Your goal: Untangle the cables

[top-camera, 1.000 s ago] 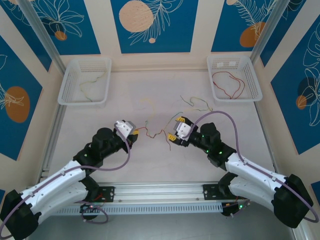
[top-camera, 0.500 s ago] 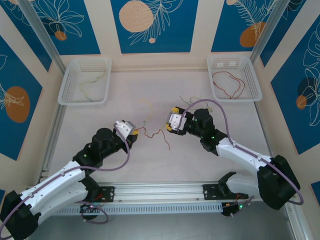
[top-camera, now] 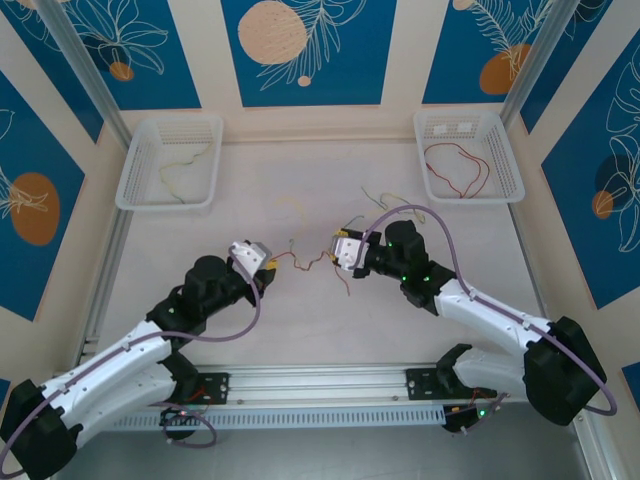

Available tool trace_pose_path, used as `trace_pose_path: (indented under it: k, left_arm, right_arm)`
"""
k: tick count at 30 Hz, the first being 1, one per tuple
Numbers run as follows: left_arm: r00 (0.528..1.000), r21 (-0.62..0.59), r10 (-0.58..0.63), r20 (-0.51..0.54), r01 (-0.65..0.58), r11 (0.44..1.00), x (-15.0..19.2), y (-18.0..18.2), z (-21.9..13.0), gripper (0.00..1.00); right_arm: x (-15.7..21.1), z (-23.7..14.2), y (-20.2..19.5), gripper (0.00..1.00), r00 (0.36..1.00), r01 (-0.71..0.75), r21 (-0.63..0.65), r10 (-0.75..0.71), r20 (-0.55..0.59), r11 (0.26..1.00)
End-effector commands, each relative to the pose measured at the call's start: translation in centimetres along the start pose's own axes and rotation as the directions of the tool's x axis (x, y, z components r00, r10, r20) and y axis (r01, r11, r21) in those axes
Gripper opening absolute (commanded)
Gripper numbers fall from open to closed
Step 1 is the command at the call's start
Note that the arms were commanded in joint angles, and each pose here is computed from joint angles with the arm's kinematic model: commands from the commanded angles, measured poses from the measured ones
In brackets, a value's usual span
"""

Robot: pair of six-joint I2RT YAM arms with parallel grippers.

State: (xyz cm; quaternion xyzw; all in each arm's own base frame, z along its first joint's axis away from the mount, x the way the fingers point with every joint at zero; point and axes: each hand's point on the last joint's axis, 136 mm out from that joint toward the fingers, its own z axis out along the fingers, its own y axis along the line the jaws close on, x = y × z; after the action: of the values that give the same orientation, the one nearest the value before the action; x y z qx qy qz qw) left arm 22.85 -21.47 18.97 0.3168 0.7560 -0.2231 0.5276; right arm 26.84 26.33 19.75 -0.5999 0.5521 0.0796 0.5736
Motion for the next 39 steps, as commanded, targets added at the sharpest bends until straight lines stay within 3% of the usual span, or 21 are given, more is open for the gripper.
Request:
trace_pose_path:
  k: [1, 6, 14, 18, 23, 25, 27, 29, 30, 31, 33, 34, 36, 39]
  left_arm:
    - [0.998, 0.003, 0.006, 0.067, -0.007, 1.0, -2.3, -0.1, -0.3, 0.0]
    - [0.997, -0.019, 0.002, 0.083, -0.001, 1.0, -2.5, 0.2, -0.6, 0.0]
    - [0.994, -0.164, 0.007, 0.109, 0.011, 0.986, -2.9, 2.7, -1.6, 0.0]
    - [0.994, -0.299, -0.012, 0.112, 0.045, 0.953, -2.5, 5.0, -2.3, 0.0]
    - [0.991, -0.445, -0.064, 0.115, 0.108, 0.889, -1.2, 7.8, -3.6, 0.0]
    - [0.99, -0.459, -0.077, 0.117, 0.122, 0.88, -0.9, 8.1, -3.8, 0.0]
    - [0.989, -0.405, -0.068, 0.13, 0.116, 0.907, -1.1, 7.2, -3.5, 0.0]
    - [0.988, -0.367, -0.066, 0.14, 0.113, 0.923, -1.4, 6.6, -3.2, 0.0]
    - [0.989, -0.363, -0.066, 0.136, 0.111, 0.925, -1.4, 6.6, -3.0, 0.0]
    - [0.989, -0.353, -0.062, 0.131, 0.105, 0.93, -1.5, 6.4, -2.8, 0.0]
    - [0.992, -0.296, -0.042, 0.119, 0.076, 0.952, -1.8, 5.4, -2.2, 0.0]
    - [0.993, -0.263, -0.035, 0.115, 0.064, 0.963, -2.1, 4.9, -1.9, 0.0]
    - [0.994, -0.214, -0.026, 0.108, 0.048, 0.976, -2.5, 4.0, -1.5, 0.0]
    - [0.994, -0.174, -0.018, 0.105, 0.036, 0.984, -2.9, 3.3, -1.2, 0.0]
  right_arm:
    - [-0.6, 0.5, 0.0, 0.23, 1.0, -0.011, -0.022, 0.011, 0.012, 1.0]
    - [0.4, 1.0, 0.5, 0.01, 0.999, -0.035, -0.032, 0.035, -0.013, 0.999]
    - [1.6, 0.1, -1.7, 0.0, 0.994, -0.103, 0.083, 0.105, -0.02, 0.991]
    - [3.2, -0.5, -3.4, 0.0, 0.986, -0.152, 0.175, 0.162, -0.044, 0.973]
    - [5.6, -2.7, -7.3, 0.0, 0.95, -0.273, 0.358, 0.308, -0.044, 0.893]
    - [6.2, -3.4, -8.2, 0.0, 0.938, -0.3, 0.398, 0.344, -0.041, 0.867]
    - [6.2, -3.8, -8.4, 0.0, 0.933, -0.311, 0.407, 0.357, -0.042, 0.859]
    - [4.8, -3.5, -7.4, 0.0, 0.93, -0.338, 0.319, 0.365, -0.03, 0.886]
    - [3.9, -3.3, -6.5, 0.02, 0.933, -0.344, 0.265, 0.36, -0.012, 0.901]
    - [2.7, -3.1, -5.5, 0.12, 0.939, -0.34, 0.203, 0.343, 0.019, 0.918]
    - [0.3, -2.9, -2.9, 0.41, 0.955, -0.288, 0.079, 0.28, 0.097, 0.954]
    - [-0.6, -2.7, -2.0, 0.51, 0.962, -0.246, 0.066, 0.235, 0.137, 0.967]
    - [-1.6, -2.3, -1.2, 0.59, 0.973, -0.173, 0.073, 0.16, 0.164, 0.982]
    - [-1.8, -0.8, 0.5, 0.65, 0.994, -0.039, 0.026, 0.036, 0.099, 0.999]
